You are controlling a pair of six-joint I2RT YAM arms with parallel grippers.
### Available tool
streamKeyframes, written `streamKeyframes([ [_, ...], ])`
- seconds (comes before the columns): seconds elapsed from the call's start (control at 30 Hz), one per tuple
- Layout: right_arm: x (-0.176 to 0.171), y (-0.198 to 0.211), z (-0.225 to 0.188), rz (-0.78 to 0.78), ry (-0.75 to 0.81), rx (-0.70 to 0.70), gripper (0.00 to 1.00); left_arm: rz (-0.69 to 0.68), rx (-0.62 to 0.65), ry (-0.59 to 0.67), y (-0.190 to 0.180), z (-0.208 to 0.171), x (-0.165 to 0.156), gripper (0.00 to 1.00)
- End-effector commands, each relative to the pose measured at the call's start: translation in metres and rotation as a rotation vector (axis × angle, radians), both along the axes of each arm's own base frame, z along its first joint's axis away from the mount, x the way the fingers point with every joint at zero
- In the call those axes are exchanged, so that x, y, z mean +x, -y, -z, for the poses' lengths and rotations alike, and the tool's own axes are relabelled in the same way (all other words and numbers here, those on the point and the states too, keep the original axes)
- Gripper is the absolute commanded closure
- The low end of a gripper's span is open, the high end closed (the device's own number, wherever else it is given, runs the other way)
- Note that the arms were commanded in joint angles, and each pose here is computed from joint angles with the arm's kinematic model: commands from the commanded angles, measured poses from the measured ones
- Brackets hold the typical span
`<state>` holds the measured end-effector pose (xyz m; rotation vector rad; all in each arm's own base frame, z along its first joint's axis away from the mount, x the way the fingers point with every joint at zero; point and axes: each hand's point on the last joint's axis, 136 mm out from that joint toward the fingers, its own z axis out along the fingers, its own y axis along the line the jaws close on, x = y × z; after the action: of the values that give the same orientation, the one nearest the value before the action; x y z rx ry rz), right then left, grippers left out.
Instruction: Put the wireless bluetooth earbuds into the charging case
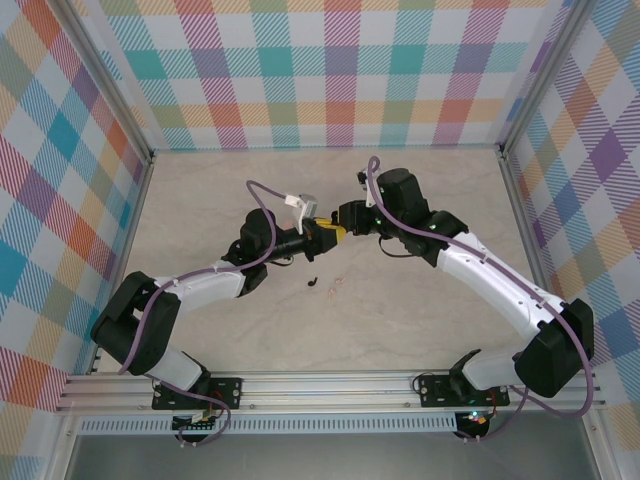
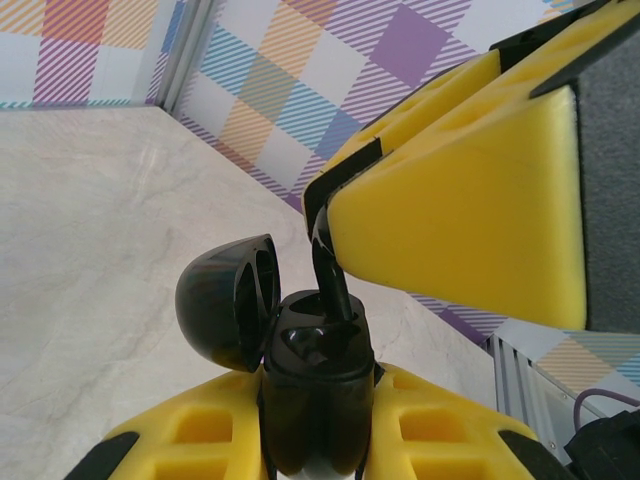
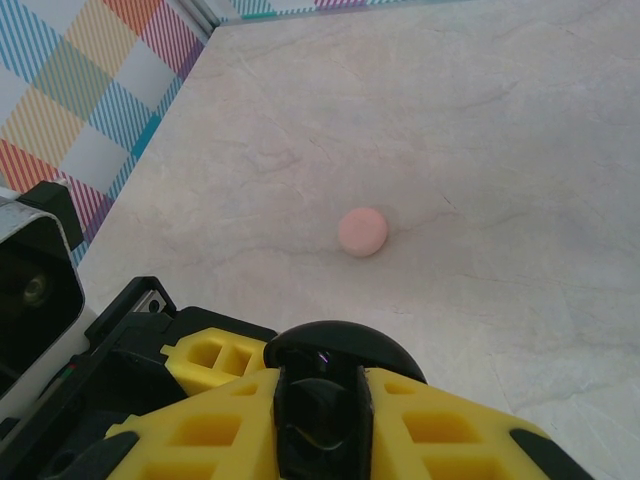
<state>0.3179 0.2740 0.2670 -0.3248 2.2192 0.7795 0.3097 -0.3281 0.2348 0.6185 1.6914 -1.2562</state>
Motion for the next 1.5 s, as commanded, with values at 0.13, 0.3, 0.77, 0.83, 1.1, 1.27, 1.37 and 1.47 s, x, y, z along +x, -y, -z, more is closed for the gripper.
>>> streamKeyframes([
  [0.13,-0.007,-0.008,-0.008,-0.038,0.015,0.033,0.73,-0.016,-0.063,0.09,0.002,-0.038,-0.001,0.86],
  [0.3,-0.007,-0.008,-0.005,-0.039,0.006,0.028,0.73,0.006,-0.066,0.093,0.005,-0.039,-0.004,0.86],
  [0.77,-0.009,-0.006,-0.002,-0.036,-0.005,0.012,0.68,-0.003,-0.06,0.105,0.005,-0.041,-0.004,0.86],
  [0.83,-0.009,-0.005,-0.002,-0.033,-0.005,0.009,0.66,-0.003,-0.058,0.106,0.005,-0.04,-0.005,0.86],
  [1.1,-0.009,0.002,-0.006,-0.008,0.01,-0.009,0.61,-0.014,-0.034,0.113,0.002,-0.039,-0.005,0.86],
  [1.27,-0.008,0.008,-0.007,0.013,0.018,-0.028,0.56,-0.012,-0.02,0.126,0.001,-0.04,-0.006,0.86],
  [1.37,-0.009,0.01,-0.009,0.019,0.022,-0.028,0.55,-0.017,-0.011,0.124,0.001,-0.038,-0.006,0.86],
  [1.47,-0.01,0.01,-0.012,0.02,0.026,-0.025,0.54,-0.016,-0.002,0.126,0.001,-0.036,-0.006,0.86],
])
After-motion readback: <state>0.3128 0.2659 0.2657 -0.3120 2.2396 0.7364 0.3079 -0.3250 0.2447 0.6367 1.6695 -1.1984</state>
